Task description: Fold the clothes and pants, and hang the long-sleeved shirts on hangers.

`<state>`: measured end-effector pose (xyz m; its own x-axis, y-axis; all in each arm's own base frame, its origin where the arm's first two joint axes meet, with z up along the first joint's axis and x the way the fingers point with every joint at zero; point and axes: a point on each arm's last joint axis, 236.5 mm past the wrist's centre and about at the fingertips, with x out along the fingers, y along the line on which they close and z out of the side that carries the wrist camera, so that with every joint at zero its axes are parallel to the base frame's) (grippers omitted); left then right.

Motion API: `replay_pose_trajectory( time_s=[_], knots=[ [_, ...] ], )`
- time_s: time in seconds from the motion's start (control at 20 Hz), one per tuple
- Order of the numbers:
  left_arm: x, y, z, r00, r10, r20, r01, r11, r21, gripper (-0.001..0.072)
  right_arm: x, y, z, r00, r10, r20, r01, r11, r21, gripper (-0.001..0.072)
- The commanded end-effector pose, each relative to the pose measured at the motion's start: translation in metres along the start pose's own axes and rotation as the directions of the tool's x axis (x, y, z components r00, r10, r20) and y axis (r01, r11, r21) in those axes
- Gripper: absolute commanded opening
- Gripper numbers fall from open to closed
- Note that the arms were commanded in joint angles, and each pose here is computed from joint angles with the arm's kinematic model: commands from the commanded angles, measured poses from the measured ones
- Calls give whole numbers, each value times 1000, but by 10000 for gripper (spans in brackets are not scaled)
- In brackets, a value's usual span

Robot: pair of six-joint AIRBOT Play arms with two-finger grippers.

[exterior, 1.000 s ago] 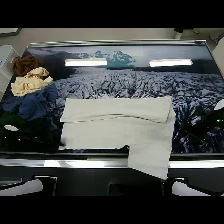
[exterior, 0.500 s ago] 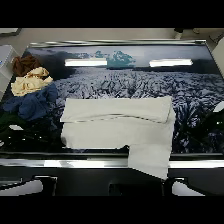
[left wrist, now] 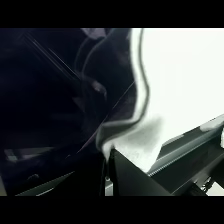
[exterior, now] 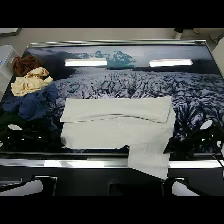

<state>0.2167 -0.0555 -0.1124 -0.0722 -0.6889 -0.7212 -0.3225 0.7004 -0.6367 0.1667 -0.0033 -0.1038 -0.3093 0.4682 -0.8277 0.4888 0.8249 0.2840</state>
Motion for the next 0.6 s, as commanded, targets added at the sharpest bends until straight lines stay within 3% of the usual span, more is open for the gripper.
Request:
replay_pose_trajectory(
  time_s=[0.0,0.1,0.15,0.2,0.25,0.4,0.55],
  knots=[
    [-3,-5,-2,1000,-10,1,10,1000,10,21,16,4,5,999,38,34,-38,999,11,552],
    [-4,-6,-1,1000,-8,7,8,1000,15,21,22,10,9,996,71,60,-72,997,23,460],
    [-4,-6,-1,1000,-8,9,7,1000,22,21,22,12,13,994,79,75,-82,996,28,338],
    [-5,-7,-1,1000,-7,13,7,1000,26,21,21,15,14,992,93,80,-96,995,29,101],
    [-8,-8,2,1000,-5,22,5,999,33,21,19,19,12,992,106,72,-108,994,21,42],
    [-34,-29,19,996,-13,91,4,995,101,20,-9,33,10,989,131,71,-126,989,-71,41],
    [-71,-52,45,985,-3,170,-21,990,143,20,-68,52,33,972,135,192,-116,987,-109,40]
  ],
)
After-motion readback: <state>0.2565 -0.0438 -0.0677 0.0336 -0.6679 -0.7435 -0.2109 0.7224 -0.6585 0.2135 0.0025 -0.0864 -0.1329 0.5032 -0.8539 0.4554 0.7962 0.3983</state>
